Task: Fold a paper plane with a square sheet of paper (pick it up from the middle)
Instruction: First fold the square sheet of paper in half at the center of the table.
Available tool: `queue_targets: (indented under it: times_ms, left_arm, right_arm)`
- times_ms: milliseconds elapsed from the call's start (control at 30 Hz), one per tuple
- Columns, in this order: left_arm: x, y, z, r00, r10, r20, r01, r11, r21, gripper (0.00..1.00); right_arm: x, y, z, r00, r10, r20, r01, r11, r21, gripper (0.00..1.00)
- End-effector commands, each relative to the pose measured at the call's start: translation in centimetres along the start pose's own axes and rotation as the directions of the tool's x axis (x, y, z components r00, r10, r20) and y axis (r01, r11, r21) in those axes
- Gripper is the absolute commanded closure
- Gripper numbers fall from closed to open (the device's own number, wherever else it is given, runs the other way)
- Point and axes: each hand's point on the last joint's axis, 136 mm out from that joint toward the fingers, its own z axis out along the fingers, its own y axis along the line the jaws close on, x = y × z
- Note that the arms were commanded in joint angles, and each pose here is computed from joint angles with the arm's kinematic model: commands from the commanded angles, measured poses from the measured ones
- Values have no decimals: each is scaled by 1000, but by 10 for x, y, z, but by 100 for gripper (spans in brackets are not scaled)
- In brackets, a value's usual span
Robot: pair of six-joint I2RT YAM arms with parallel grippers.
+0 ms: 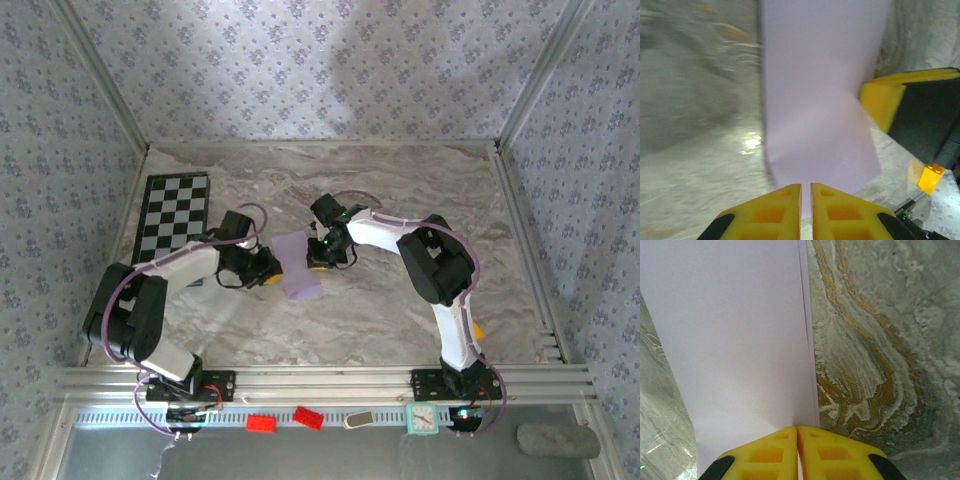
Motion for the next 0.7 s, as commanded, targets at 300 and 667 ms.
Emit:
queue_targets:
  times_ms: [300,667]
  left_arm:
    - [14,21,46,997,-35,-70,25,991,-132,89]
    - [36,82,23,993,-110,-45,97,970,-223,90]
  right_arm:
    - [65,-90,39,967,170,-189,-107,946,305,89]
    - [67,-94,42,965,191,-182,-128,942,312,89]
